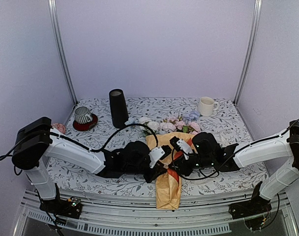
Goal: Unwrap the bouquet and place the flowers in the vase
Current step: Untie the half-tied ribbon from the folded wrapping paper.
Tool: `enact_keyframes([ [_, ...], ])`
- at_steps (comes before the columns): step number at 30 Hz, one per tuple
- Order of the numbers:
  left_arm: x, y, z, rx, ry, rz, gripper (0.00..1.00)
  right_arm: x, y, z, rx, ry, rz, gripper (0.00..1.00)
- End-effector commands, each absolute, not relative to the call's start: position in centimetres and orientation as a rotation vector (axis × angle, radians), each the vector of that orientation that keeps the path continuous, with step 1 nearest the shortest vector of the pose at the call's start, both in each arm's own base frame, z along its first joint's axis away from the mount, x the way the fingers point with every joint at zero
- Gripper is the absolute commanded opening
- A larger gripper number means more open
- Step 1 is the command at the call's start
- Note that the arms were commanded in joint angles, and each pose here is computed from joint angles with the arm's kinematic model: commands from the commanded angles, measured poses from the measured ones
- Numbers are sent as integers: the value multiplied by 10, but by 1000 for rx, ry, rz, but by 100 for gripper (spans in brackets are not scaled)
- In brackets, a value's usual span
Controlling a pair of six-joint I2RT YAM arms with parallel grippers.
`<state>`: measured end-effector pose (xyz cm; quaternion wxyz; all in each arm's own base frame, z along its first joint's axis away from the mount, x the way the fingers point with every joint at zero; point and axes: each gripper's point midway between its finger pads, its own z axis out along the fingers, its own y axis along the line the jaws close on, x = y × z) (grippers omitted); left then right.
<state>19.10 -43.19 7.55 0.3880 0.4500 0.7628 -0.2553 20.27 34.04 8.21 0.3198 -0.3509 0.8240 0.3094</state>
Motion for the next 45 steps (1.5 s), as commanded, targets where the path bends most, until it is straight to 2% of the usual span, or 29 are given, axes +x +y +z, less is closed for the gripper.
enact_keyframes([
  [1,201,-432,73,1127,1955,-618,28,206,343,85,-922,2162,799,25],
  [11,206,-426,74,1089,1969,-611,24,207,342,83,-928,2169,787,22],
  [15,204,-424,79,1081,1953,-624,29,207,342,80,-944,2181,769,20],
  [18,204,-422,79,1081,1953,-625,29,208,342,79,-958,2182,754,8],
  [20,204,-422,79,1081,1952,-625,29,209,344,84,-959,2167,756,3],
  [29,195,-424,77,1170,1924,-626,29,204,353,120,-972,2063,856,2],
  [45,205,-438,77,1195,1904,-553,20,203,357,122,-978,2059,881,3],
])
